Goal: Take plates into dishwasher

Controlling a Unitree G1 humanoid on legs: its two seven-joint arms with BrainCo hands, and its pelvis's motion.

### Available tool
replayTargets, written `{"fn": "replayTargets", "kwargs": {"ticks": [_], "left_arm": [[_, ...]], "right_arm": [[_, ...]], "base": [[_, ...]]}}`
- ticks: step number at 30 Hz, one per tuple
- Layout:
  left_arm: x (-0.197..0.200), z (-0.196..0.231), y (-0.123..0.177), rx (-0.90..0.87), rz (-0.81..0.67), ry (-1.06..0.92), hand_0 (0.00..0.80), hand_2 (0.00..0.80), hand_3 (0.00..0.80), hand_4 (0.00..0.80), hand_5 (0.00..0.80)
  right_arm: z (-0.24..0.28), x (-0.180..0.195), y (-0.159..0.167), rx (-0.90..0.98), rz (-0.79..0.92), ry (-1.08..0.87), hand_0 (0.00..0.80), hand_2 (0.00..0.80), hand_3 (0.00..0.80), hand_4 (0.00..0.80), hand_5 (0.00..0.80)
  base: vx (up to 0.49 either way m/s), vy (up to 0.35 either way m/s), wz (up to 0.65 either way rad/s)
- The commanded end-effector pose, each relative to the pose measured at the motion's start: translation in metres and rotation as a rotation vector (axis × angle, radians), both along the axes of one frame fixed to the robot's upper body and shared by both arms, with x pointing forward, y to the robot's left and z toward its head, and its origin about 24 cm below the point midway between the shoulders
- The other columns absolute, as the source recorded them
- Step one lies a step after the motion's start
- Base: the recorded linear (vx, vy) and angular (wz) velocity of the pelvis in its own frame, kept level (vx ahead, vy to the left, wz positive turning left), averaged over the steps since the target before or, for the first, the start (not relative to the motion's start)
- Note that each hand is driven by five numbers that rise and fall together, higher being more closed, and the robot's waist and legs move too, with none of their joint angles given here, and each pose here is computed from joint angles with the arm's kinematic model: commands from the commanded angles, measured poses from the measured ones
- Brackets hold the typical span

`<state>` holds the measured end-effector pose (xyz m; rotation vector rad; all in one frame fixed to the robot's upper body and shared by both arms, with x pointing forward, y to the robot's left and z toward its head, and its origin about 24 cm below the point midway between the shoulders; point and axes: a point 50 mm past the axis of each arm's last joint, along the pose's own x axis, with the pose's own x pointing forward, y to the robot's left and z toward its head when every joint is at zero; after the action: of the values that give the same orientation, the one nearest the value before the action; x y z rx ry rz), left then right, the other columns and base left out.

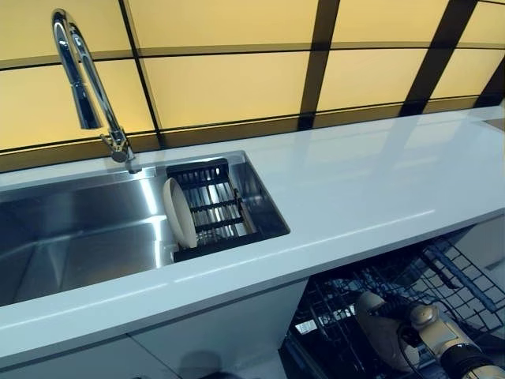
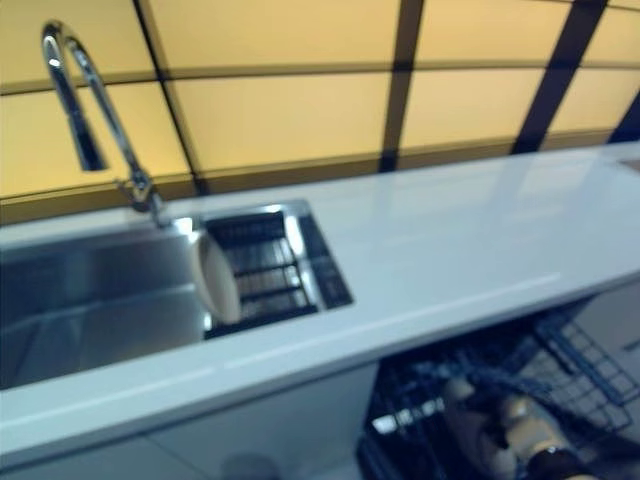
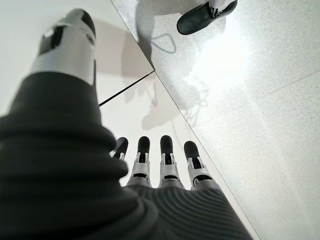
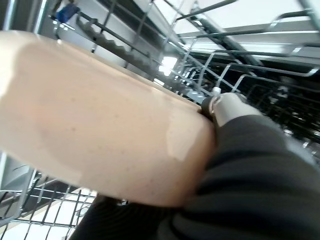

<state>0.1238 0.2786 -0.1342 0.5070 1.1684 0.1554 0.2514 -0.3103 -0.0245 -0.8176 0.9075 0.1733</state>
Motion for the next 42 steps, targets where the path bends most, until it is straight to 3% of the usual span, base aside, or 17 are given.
{"fn": "replayTargets", "kwargs": {"ticks": [1, 23, 25, 26, 27, 28, 42], "left_arm": [[0.015, 0.004, -0.001, 0.031, -0.035, -0.038, 0.000, 0.000, 0.000, 0.000, 0.000], [0.018, 0.005, -0.002, 0.034, -0.059, -0.041, 0.000, 0.000, 0.000, 0.000, 0.000], [0.017, 0.005, -0.002, 0.038, -0.055, -0.043, 0.000, 0.000, 0.000, 0.000, 0.000], [0.018, 0.005, -0.001, 0.039, -0.054, -0.043, 0.000, 0.000, 0.000, 0.000, 0.000], [0.018, 0.005, -0.001, 0.040, -0.054, -0.044, 0.000, 0.000, 0.000, 0.000, 0.000], [0.019, 0.005, -0.001, 0.042, -0.053, -0.045, 0.000, 0.000, 0.000, 0.000, 0.000], [0.019, 0.008, 0.004, 0.049, -0.036, -0.046, 0.000, 0.000, 0.000, 0.000, 0.000]], "right_arm": [[-0.008, 0.015, 0.029, 0.037, 0.082, 0.016, 0.800, 0.800, 0.800, 0.800, 0.800], [-0.022, 0.001, 0.017, 0.008, 0.022, 0.073, 0.781, 0.781, 0.781, 0.781, 0.781], [-0.021, 0.001, 0.016, 0.000, 0.018, 0.066, 0.577, 0.577, 0.577, 0.577, 0.577], [-0.021, 0.001, 0.015, 0.001, 0.016, 0.065, 0.562, 0.562, 0.562, 0.562, 0.562], [-0.020, 0.002, 0.015, -0.003, 0.013, 0.060, 0.326, 0.326, 0.326, 0.326, 0.326], [-0.020, 0.002, 0.015, -0.003, 0.009, 0.058, 0.000, 0.000, 0.000, 0.000, 0.000], [0.003, 0.013, 0.005, -0.028, -0.024, -0.036, 0.000, 0.000, 0.000, 0.000, 0.000]], "base": [[0.000, 0.000, 0.00], [0.000, 0.000, 0.00], [0.000, 0.000, 0.00], [0.000, 0.000, 0.00], [0.000, 0.000, 0.00], [0.000, 0.000, 0.00], [0.000, 0.000, 0.00]]}}
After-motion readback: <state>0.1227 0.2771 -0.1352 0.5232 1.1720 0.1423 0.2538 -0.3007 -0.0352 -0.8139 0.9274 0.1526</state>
